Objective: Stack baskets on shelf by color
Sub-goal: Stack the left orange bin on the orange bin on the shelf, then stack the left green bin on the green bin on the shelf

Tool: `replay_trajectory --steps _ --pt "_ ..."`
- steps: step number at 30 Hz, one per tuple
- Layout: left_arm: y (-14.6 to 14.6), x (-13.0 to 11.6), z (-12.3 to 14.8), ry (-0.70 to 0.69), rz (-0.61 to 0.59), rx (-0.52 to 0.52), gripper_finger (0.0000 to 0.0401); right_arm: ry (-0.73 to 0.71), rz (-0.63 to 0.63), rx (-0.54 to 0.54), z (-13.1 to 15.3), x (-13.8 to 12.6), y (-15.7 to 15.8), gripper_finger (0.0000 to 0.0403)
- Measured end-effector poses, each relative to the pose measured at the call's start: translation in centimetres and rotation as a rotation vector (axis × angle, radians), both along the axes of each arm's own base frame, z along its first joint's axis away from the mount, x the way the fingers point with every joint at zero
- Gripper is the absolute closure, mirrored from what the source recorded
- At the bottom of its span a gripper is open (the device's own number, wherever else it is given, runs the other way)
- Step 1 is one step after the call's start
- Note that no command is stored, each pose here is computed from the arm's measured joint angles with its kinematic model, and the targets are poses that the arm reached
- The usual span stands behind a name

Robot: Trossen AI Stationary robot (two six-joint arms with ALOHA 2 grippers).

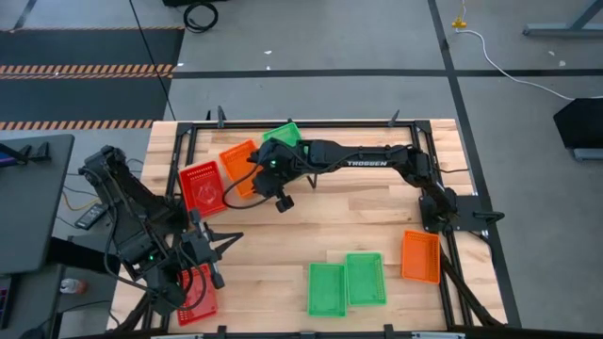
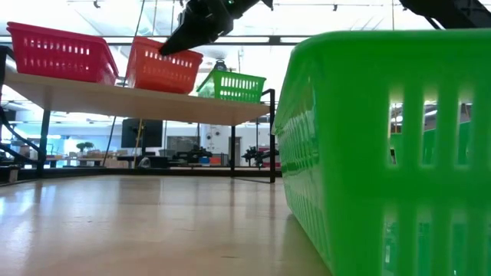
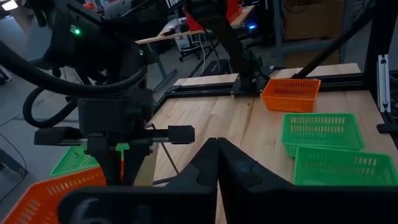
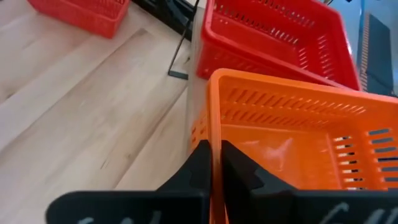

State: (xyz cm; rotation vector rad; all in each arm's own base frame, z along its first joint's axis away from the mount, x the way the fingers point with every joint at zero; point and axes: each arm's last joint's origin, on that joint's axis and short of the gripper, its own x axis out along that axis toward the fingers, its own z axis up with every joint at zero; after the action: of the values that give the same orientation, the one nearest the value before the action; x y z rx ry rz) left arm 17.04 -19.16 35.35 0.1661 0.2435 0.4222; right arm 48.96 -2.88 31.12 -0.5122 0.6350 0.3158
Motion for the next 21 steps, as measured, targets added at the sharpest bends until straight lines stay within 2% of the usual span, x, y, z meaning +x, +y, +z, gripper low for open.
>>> replay_trajectory --steps 3,11,21 --pt "0.0 0.0 0.0 0.0 0.0 0.0 0.0391 0.001 -0.016 0.018 0.01 0.01 -0.02 0.0375" --pt "0.0 0.0 0.0 -0.001 0.0 -0.001 0.0387 0.008 -0.033 0.055 0.01 0.04 0.58 0.0325" --pt "0.0 0.0 0.0 -0.001 0.0 -0.002 0.0384 -0.004 -0.041 0.059 0.11 0.13 0.71 0.03"
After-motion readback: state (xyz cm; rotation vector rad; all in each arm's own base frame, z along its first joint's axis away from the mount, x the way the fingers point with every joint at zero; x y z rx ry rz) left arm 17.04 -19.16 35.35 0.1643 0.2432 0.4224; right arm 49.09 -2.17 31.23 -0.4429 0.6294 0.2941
